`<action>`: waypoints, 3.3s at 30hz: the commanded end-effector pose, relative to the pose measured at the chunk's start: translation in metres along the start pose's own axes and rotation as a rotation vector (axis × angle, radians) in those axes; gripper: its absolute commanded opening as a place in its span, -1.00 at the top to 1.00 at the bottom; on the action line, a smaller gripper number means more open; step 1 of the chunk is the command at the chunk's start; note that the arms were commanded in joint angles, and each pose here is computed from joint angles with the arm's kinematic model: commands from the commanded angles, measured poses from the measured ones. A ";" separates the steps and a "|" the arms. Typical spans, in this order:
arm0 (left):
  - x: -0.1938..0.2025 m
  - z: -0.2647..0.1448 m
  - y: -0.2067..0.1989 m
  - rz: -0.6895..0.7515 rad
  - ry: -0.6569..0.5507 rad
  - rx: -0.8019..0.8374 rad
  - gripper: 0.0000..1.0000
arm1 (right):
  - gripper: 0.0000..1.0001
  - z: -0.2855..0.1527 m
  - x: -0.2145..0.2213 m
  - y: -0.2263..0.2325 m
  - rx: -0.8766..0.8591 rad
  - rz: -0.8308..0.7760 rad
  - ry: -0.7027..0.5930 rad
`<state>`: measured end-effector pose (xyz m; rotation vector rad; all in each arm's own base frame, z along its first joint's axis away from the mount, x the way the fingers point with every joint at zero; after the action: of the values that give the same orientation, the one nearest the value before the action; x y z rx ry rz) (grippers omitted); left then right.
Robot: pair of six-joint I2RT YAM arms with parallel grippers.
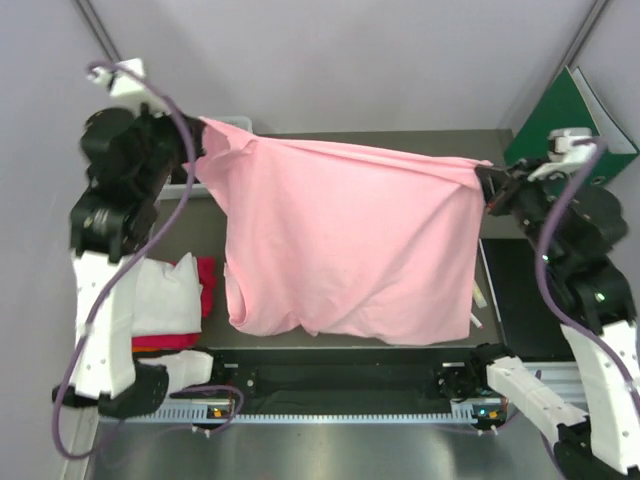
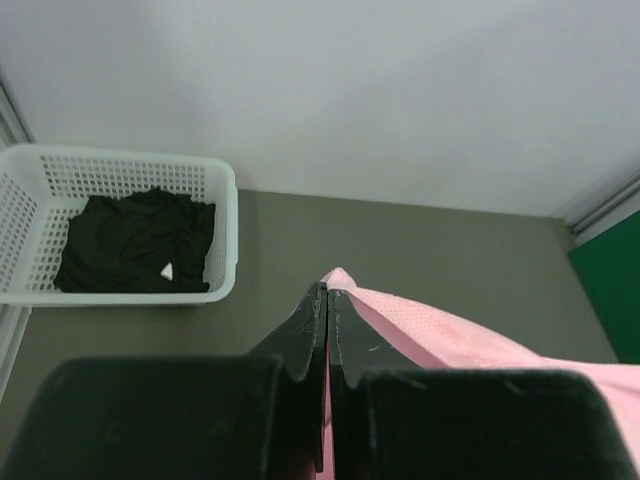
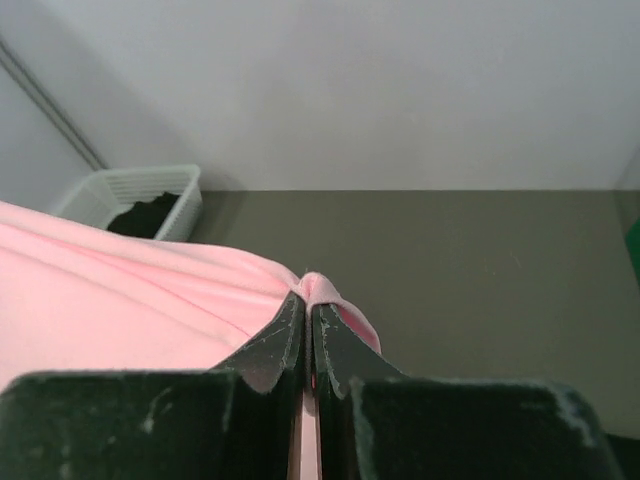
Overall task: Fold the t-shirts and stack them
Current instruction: Flatten out the tshirt, then fold the flattened tshirt in 1/3 of the way
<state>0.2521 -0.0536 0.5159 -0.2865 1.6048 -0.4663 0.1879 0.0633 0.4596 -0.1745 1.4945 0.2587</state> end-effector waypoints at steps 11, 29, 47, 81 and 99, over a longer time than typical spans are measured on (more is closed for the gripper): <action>0.190 0.261 0.054 0.130 0.490 -0.132 1.00 | 1.00 0.200 0.217 -0.039 0.097 0.019 0.386; 0.239 0.286 0.076 0.143 0.629 -0.199 1.00 | 1.00 0.287 0.274 -0.098 0.082 0.218 0.587; 0.246 0.194 0.096 0.294 0.810 -0.366 1.00 | 1.00 0.228 0.322 -0.091 0.064 0.359 0.973; 0.329 0.120 0.094 0.567 1.032 -0.624 -0.73 | -0.51 0.117 0.370 -0.088 0.144 0.297 1.455; 0.311 0.216 0.119 0.206 0.833 -0.499 -0.93 | -0.87 0.204 0.352 -0.143 0.344 0.218 1.149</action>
<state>0.4094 -0.1255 0.1741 -0.1898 2.6043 0.2500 0.4161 0.0172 0.1204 0.0978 2.7528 0.0750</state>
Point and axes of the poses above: each gripper's point midway between its finger pads, its own z axis out along the fingers, its own y axis along the line the jaws close on, x = y × z, the point moved 5 cm from there along -z, back along the fingers, and after that the axes turned 11 degrees about -z, right-handed, at the moved point
